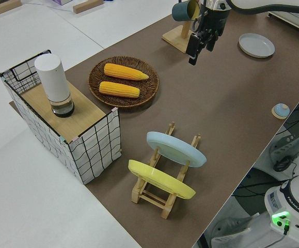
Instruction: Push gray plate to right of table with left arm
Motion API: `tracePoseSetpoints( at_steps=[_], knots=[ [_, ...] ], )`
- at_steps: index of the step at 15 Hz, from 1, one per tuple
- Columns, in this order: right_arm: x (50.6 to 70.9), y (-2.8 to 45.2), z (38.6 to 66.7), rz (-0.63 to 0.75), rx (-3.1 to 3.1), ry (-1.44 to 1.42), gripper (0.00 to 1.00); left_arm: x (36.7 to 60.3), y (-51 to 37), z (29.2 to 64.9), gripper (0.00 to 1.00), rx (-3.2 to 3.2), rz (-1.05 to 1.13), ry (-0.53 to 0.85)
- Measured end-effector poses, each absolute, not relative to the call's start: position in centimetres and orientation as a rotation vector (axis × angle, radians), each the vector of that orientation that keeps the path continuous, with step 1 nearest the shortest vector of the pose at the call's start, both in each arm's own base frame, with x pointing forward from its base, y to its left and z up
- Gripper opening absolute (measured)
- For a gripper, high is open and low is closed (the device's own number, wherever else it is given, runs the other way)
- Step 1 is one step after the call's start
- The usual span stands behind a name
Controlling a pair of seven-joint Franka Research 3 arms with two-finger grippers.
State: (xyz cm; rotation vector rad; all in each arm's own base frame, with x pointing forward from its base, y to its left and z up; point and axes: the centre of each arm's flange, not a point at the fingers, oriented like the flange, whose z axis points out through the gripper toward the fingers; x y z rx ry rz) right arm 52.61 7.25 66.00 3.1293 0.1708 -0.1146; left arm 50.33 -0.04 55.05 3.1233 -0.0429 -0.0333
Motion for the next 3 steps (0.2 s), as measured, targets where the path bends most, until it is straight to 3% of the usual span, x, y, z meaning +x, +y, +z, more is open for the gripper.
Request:
tracePoseSetpoints(
  at_steps=[3],
  knots=[
    [52.61, 7.25, 66.00, -0.115, 3.129, 0.171, 0.99, 50.32, 0.10, 55.09, 1.00, 3.123, -0.031, -0.037]
  ],
)
